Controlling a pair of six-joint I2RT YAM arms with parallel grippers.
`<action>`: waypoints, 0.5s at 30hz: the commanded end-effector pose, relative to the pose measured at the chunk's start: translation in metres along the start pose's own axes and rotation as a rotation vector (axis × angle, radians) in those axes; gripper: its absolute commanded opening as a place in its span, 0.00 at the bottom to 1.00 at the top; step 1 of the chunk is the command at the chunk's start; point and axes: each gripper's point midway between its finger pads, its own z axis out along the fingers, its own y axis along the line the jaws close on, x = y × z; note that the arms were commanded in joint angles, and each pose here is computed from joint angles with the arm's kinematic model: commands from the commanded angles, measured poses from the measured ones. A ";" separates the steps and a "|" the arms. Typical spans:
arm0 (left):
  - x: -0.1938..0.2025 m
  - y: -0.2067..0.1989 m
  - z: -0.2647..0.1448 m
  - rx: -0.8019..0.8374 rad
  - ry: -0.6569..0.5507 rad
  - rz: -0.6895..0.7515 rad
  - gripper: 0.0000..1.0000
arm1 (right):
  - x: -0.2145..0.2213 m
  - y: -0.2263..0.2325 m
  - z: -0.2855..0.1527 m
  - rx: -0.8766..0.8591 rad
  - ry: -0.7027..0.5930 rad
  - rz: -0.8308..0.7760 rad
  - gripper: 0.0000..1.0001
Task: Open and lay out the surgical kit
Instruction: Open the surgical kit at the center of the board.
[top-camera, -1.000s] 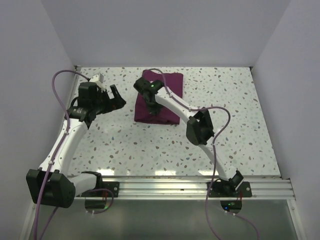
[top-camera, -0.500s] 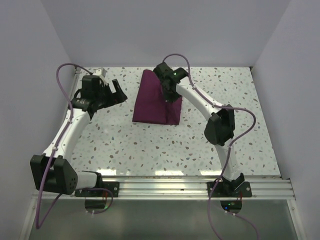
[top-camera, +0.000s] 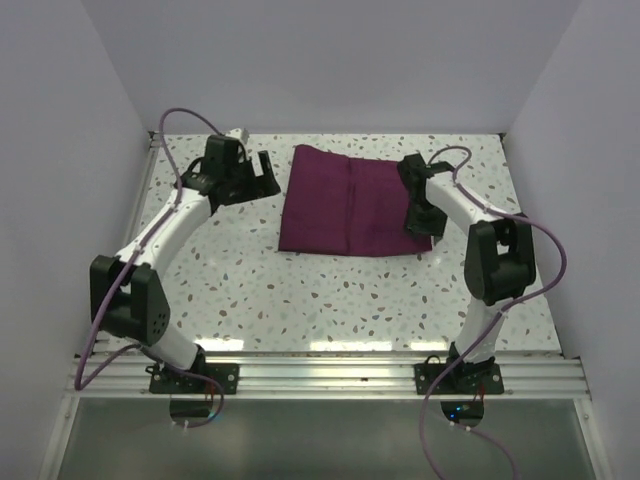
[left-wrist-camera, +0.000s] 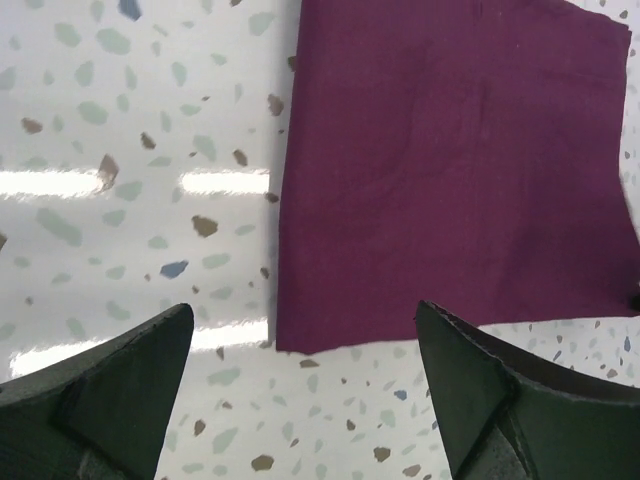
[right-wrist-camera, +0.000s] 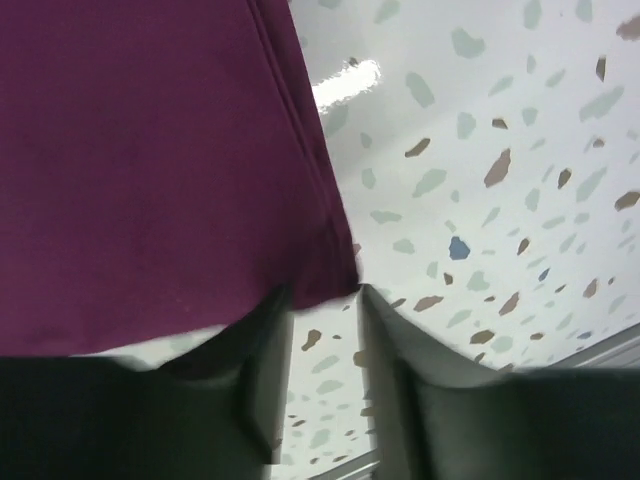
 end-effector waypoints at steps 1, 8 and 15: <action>-0.011 -0.023 0.029 -0.016 -0.006 0.042 0.96 | -0.004 -0.002 -0.003 0.000 -0.041 -0.004 0.69; 0.002 -0.075 0.094 -0.035 0.051 0.139 0.94 | -0.042 -0.016 -0.019 0.024 -0.104 0.030 0.98; 0.056 -0.127 0.123 -0.075 0.154 0.311 0.91 | -0.078 -0.021 -0.063 -0.054 -0.199 0.069 0.98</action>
